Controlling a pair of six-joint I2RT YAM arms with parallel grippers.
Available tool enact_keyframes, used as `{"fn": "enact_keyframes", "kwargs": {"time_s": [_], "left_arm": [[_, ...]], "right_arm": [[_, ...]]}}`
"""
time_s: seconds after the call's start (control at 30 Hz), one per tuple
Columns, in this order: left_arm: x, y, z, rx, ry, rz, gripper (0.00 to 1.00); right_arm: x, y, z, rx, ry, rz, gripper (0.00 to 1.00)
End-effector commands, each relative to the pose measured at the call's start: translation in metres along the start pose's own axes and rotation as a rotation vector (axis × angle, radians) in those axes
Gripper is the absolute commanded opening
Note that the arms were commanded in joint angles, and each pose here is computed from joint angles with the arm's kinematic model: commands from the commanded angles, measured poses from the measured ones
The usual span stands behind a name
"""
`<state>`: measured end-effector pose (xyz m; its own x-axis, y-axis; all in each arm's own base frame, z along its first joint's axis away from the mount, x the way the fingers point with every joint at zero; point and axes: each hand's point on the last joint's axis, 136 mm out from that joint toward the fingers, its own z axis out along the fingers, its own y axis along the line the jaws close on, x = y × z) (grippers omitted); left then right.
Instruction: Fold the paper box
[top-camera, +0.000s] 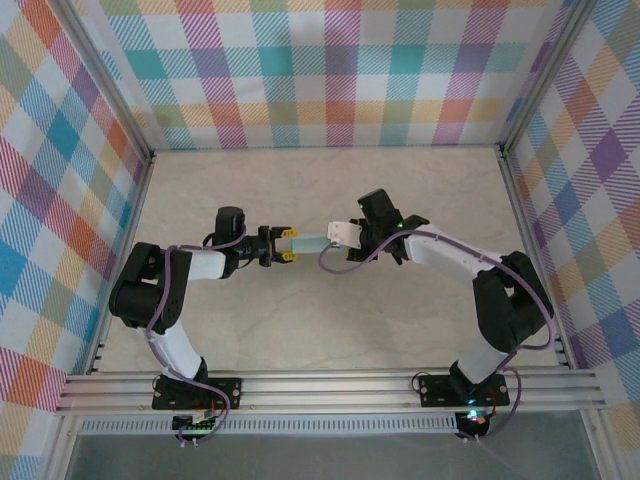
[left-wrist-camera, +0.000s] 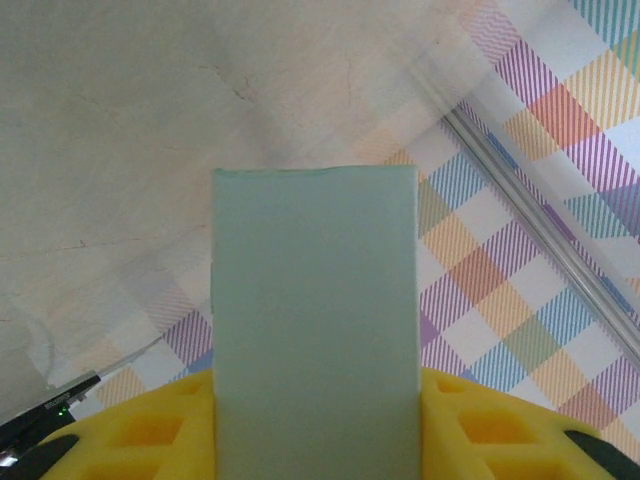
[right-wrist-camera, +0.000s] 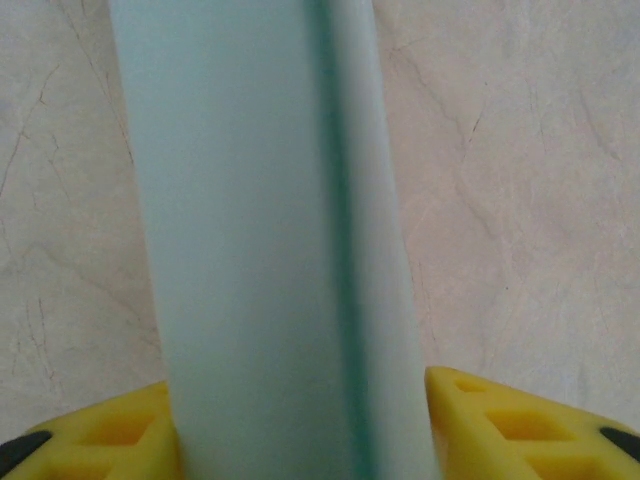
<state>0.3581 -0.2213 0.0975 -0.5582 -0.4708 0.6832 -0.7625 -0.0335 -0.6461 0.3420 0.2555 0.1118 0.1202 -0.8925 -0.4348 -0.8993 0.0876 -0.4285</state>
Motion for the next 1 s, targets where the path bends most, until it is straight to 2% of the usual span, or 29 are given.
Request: {"fn": "enact_keyframes", "kwargs": {"time_s": [0.0, 0.1, 0.3, 0.4, 0.47, 0.5, 0.63, 0.73, 0.8, 0.87, 0.9, 0.97], "left_arm": [[0.009, -0.008, -0.003, -0.003, 0.012, 0.056, 0.35], [0.010, -0.008, -0.006, -0.021, -0.009, 0.078, 0.47], [0.011, -0.012, -0.017, -0.083, -0.081, 0.206, 0.66], [0.010, -0.015, -0.038, -0.170, -0.176, 0.333, 0.80], [0.007, -0.014, -0.058, -0.282, -0.266, 0.459, 0.96], [0.005, -0.017, -0.068, -0.333, -0.314, 0.545, 1.00], [-0.004, -0.042, -0.100, -0.458, -0.486, 0.933, 1.00], [-0.015, -0.055, -0.121, -0.537, -0.617, 1.148, 1.00], [-0.028, -0.060, -0.141, -0.614, -0.750, 1.216, 1.00], [-0.030, -0.072, -0.150, -0.611, -0.833, 1.331, 1.00], [-0.026, -0.078, -0.148, -0.581, -0.840, 1.403, 1.00], [-0.006, -0.089, -0.132, -0.494, -0.785, 1.656, 1.00]], "right_arm": [[-0.007, -0.004, -0.005, -0.010, -0.014, 0.004, 0.51], [-0.008, -0.003, -0.008, -0.012, -0.015, 0.008, 0.44], [-0.010, -0.001, -0.012, -0.017, -0.027, 0.036, 0.42], [-0.008, 0.004, -0.014, -0.034, -0.025, 0.054, 0.42], [-0.006, 0.007, -0.016, -0.045, -0.026, 0.073, 0.42], [-0.006, 0.009, -0.019, -0.052, -0.030, 0.085, 0.42], [-0.007, 0.019, -0.028, -0.098, -0.057, 0.140, 0.42], [-0.006, 0.027, -0.035, -0.137, -0.068, 0.176, 0.42], [-0.001, 0.032, -0.038, -0.161, -0.070, 0.209, 0.42], [0.005, 0.034, -0.041, -0.172, -0.059, 0.230, 0.41], [0.005, 0.035, -0.043, -0.175, -0.064, 0.236, 0.41], [0.007, 0.035, -0.048, -0.181, -0.081, 0.253, 0.41]]}}
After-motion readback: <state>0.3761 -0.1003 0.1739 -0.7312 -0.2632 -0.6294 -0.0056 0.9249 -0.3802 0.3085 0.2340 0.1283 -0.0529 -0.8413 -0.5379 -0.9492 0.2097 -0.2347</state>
